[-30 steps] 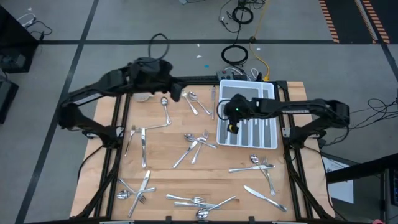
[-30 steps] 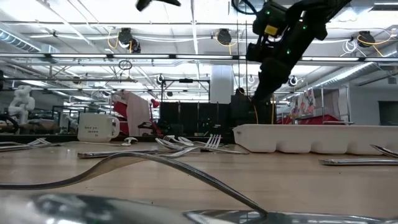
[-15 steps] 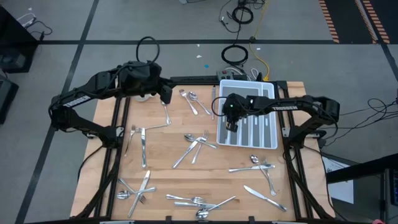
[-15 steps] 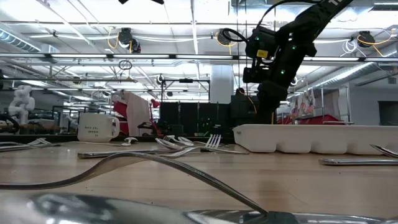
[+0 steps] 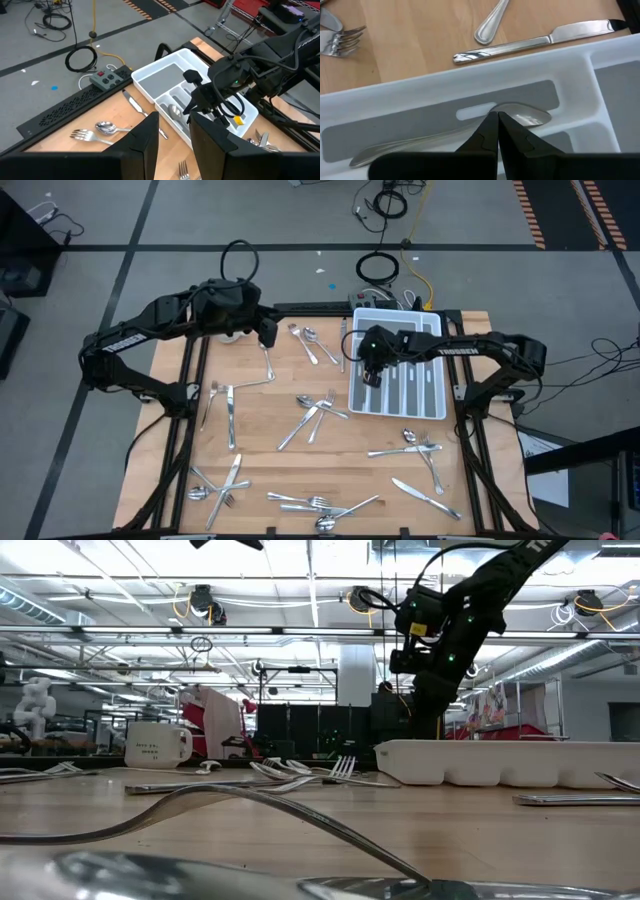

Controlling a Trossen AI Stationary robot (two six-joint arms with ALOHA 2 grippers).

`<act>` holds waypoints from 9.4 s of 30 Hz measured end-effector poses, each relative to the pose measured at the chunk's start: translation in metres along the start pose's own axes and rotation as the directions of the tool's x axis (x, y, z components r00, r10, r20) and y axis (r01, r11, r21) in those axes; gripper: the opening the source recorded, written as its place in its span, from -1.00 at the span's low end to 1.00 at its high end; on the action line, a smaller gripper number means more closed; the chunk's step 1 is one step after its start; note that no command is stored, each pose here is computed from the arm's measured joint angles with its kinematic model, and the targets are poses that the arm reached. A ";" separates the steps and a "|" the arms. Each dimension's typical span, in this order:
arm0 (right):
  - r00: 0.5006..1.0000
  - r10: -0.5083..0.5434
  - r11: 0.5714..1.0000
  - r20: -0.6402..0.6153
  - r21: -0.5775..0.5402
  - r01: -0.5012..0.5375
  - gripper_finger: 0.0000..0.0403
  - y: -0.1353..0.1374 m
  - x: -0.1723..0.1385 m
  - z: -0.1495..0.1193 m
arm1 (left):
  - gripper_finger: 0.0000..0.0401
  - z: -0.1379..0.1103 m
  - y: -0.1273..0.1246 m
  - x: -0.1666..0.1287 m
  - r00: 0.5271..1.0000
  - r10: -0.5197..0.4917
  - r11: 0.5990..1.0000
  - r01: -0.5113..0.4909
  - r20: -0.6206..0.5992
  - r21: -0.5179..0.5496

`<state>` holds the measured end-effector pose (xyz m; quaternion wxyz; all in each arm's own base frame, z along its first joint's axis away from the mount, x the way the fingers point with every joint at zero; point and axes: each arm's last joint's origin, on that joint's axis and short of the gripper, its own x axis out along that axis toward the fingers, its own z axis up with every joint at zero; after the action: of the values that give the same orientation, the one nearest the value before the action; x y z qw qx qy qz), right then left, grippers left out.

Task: Sort silverware
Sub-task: Put the silver spoon into the silverware tray, then put the silver fork into the silverware tray

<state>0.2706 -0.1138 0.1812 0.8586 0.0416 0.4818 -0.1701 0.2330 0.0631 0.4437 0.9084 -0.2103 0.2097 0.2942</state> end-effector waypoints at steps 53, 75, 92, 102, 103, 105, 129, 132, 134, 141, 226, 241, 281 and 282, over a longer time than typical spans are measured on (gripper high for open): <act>0.995 0.007 0.999 -0.102 -0.042 -0.011 -1.00 -0.004 0.011 0.008 | -0.43 0.000 0.000 0.000 1.000 0.002 1.000 -0.002 -0.004 0.010; 0.994 0.007 0.999 -0.111 -0.051 -0.012 -1.00 -0.001 0.027 0.008 | -0.43 0.000 0.000 0.000 1.000 0.002 1.000 -0.002 -0.004 0.015; 0.999 -0.001 0.998 -0.034 -0.058 -0.001 -1.00 -0.001 0.027 0.015 | -0.43 0.000 0.001 0.000 1.000 0.010 0.999 -0.010 0.000 0.037; 0.994 -0.093 0.994 0.061 -0.054 0.096 -1.00 -0.008 0.027 0.025 | -0.43 0.000 0.001 0.000 1.000 0.023 0.999 -0.023 0.006 0.035; 0.993 -0.096 0.994 0.067 -0.049 0.099 -1.00 -0.010 0.027 0.025 | -0.43 0.000 0.001 0.000 1.000 0.023 0.999 -0.023 0.007 0.035; 0.993 -0.099 0.994 0.067 -0.042 0.102 -1.00 -0.012 0.027 0.025 | -0.43 0.000 0.001 0.000 1.000 0.024 0.999 -0.025 0.007 0.034; 0.996 -0.086 0.996 0.020 0.003 0.086 -1.00 -0.019 0.044 0.019 | -0.43 0.000 0.001 0.000 0.999 0.030 0.999 -0.031 0.010 0.036; 0.997 -0.078 0.997 -0.021 0.001 0.078 -1.00 -0.017 0.054 0.013 | -0.43 0.000 0.001 0.000 0.999 0.030 0.999 -0.031 0.010 0.036; 0.997 -0.065 0.998 -0.045 -0.002 0.065 -1.00 -0.014 0.059 0.010 | -0.43 0.000 0.001 0.000 0.999 0.031 0.999 -0.031 0.010 0.036; 0.997 -0.057 0.998 -0.048 0.023 0.058 -1.00 -0.009 0.051 0.012 | -0.43 0.000 0.001 0.000 0.999 0.030 0.999 -0.031 0.010 0.037; 0.964 0.047 0.993 0.260 0.091 -0.073 -0.34 0.025 -0.164 -0.013 | -0.43 -0.113 0.137 0.302 0.688 0.251 0.180 0.658 -0.681 0.731; 0.964 0.047 0.993 0.260 0.091 -0.073 -0.34 0.025 -0.164 -0.013 | -0.43 -0.121 0.140 0.303 0.677 0.232 0.187 0.674 -0.698 0.715; 0.953 0.086 0.983 0.291 0.131 -0.129 -0.34 0.026 -0.165 -0.010 | -0.93 -0.092 0.124 0.295 0.703 0.286 0.448 0.502 -0.651 0.740; 0.952 0.099 0.982 0.291 0.127 -0.141 -0.34 0.027 -0.165 -0.010 | -0.90 -0.090 0.125 0.297 0.719 0.280 0.468 0.476 -0.636 0.744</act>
<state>0.1926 -0.0447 0.3117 0.9221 0.1090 0.3367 -0.1567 0.3510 0.2426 0.1870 0.7510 0.1803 0.6350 -0.0150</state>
